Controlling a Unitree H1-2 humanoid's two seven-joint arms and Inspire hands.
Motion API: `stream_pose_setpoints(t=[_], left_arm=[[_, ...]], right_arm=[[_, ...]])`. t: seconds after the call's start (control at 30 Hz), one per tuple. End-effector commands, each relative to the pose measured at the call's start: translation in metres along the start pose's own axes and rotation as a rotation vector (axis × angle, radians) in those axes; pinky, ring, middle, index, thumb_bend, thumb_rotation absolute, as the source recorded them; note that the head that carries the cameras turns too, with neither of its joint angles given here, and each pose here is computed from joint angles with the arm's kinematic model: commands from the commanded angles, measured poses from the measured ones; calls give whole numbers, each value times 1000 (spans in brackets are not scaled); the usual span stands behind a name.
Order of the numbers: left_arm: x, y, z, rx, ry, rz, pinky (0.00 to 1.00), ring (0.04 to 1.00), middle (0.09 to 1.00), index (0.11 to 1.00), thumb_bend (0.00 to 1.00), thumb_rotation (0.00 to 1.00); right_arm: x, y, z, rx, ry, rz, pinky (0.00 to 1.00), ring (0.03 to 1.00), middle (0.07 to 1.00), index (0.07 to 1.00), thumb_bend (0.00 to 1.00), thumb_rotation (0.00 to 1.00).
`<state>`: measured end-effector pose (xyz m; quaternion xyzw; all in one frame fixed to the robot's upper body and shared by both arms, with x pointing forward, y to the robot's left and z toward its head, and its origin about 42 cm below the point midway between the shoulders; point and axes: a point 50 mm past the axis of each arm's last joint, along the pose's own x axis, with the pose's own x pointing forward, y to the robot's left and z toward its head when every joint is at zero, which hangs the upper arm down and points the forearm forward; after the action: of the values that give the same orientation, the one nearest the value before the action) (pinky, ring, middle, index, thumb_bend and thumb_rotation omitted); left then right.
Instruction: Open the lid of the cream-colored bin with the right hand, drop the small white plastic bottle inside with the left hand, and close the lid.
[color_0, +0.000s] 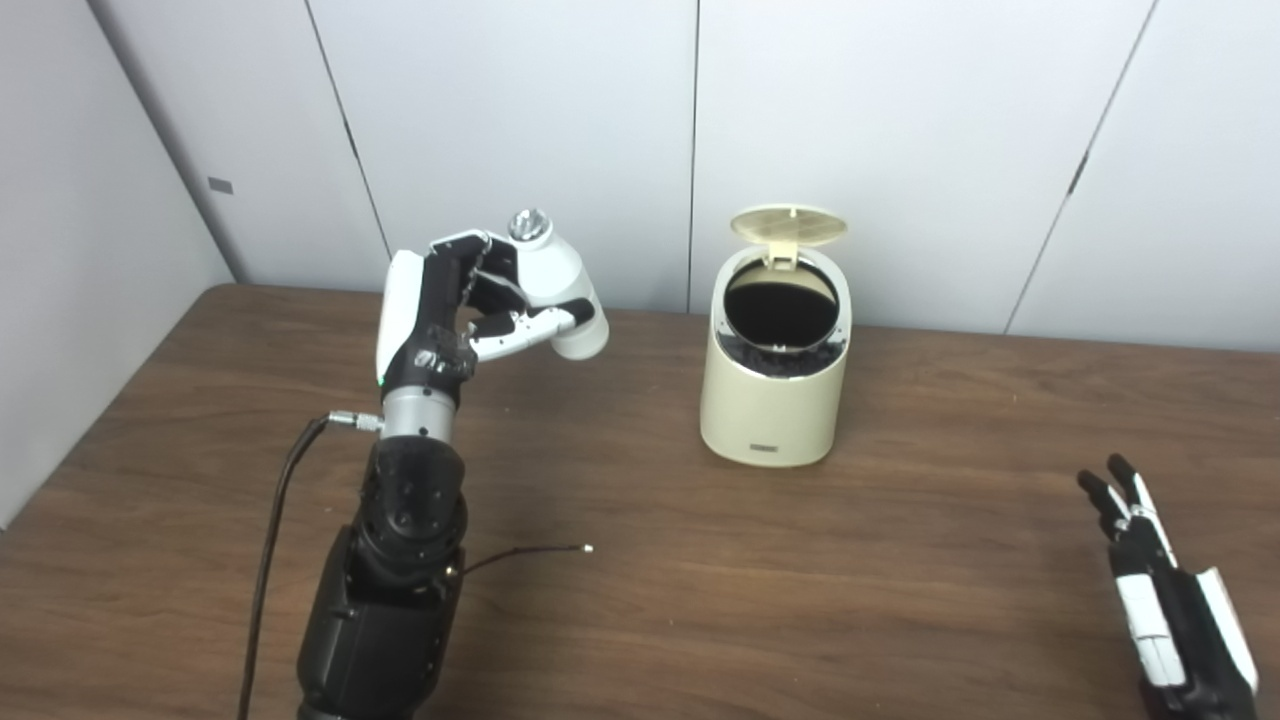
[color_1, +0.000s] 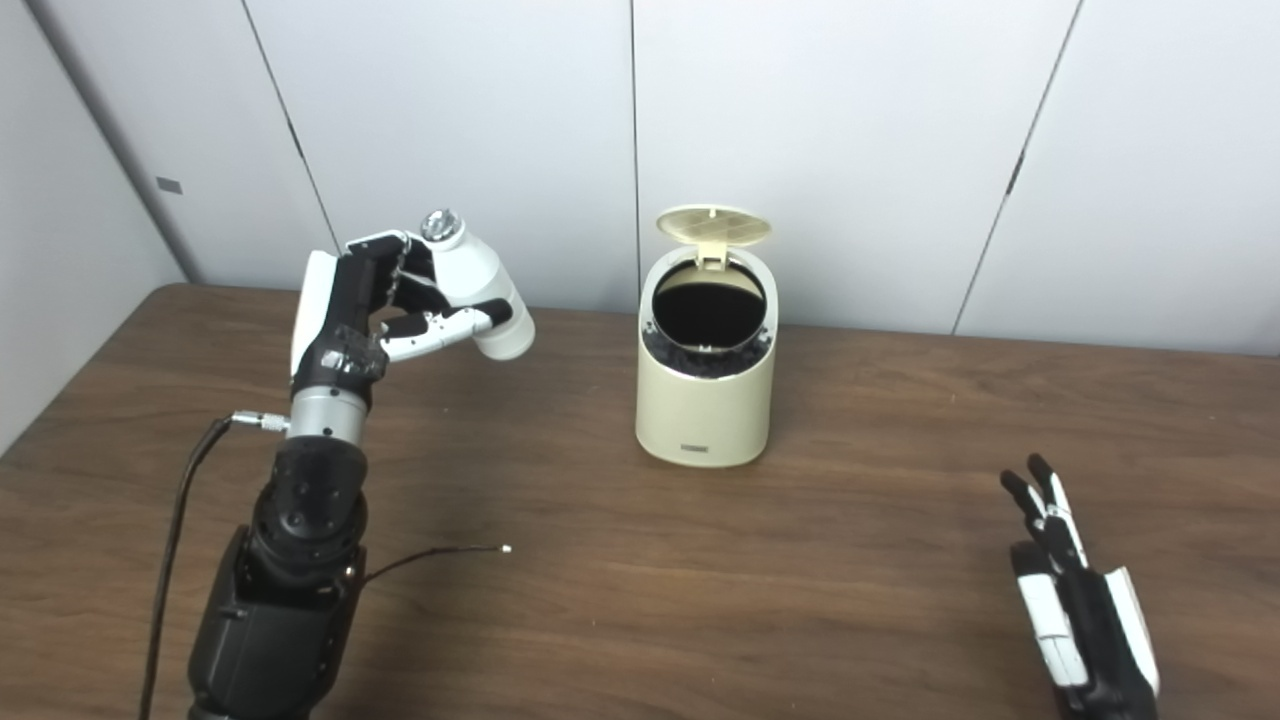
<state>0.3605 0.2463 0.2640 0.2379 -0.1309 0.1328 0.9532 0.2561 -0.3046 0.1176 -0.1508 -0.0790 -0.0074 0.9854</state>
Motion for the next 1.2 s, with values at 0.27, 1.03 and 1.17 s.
stream_pose_setpoints(t=[0.27, 1.03, 1.17], left_arm=[[6, -8, 39, -57, -172, 33, 470, 472, 502, 468, 502, 0], [9, -42, 54, -158, -310, 3, 357, 455, 488, 466, 477, 0], [9, -52, 57, -153, -314, 4, 351, 462, 492, 465, 477, 0]], right_arm=[[-14, 23, -17, 78, 74, -6, 1000, 985, 942, 986, 655, 1000], [-13, 36, -24, 103, 86, -4, 1000, 989, 948, 988, 672, 1000], [-12, 39, -25, 91, 89, -6, 1000, 988, 948, 986, 626, 1000]])
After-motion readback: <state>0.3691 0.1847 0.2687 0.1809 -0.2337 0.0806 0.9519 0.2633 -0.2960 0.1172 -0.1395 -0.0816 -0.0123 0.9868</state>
